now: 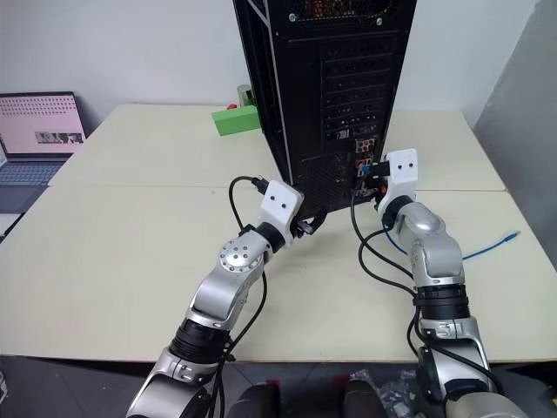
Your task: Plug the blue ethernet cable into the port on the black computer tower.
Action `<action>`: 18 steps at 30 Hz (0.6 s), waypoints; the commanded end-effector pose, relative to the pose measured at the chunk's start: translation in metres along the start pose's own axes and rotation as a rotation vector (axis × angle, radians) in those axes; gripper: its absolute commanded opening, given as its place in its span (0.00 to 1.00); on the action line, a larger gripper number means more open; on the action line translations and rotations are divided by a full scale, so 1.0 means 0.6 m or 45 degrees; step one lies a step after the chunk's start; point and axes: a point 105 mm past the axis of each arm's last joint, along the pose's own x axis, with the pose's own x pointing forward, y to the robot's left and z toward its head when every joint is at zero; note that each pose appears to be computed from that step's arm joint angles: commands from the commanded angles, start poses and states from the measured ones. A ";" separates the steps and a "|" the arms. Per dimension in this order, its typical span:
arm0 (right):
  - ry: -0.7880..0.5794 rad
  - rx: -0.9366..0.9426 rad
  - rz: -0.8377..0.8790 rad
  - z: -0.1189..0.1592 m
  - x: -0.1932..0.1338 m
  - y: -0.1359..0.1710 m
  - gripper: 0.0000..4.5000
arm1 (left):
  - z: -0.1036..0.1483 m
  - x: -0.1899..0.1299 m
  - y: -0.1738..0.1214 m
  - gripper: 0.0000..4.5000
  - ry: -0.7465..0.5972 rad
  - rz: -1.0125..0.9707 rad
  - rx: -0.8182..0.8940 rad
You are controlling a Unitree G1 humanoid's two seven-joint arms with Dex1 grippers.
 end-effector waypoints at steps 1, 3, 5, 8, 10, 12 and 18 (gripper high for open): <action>-0.122 -0.011 -0.007 0.048 0.005 0.000 0.00 | 0.021 0.003 0.003 0.83 -0.054 0.006 0.020; -0.132 -0.011 -0.005 0.053 0.004 0.001 0.00 | 0.021 0.002 0.002 0.83 -0.054 0.004 0.020; -0.141 -0.012 -0.002 0.057 0.004 0.002 0.00 | 0.021 0.002 0.001 0.83 -0.054 0.003 0.019; -0.146 -0.013 0.001 0.059 0.004 0.003 0.00 | 0.021 0.002 0.000 0.83 -0.053 0.000 0.018; -0.149 -0.014 0.005 0.061 0.005 0.004 0.00 | 0.021 0.002 -0.001 0.83 -0.053 -0.002 0.018; -0.165 -0.036 0.016 0.067 0.006 0.009 0.00 | 0.021 0.002 -0.001 0.83 -0.054 -0.004 0.019; -0.173 -0.032 0.020 0.072 0.009 0.013 0.00 | 0.020 0.001 -0.002 0.83 -0.051 -0.005 0.020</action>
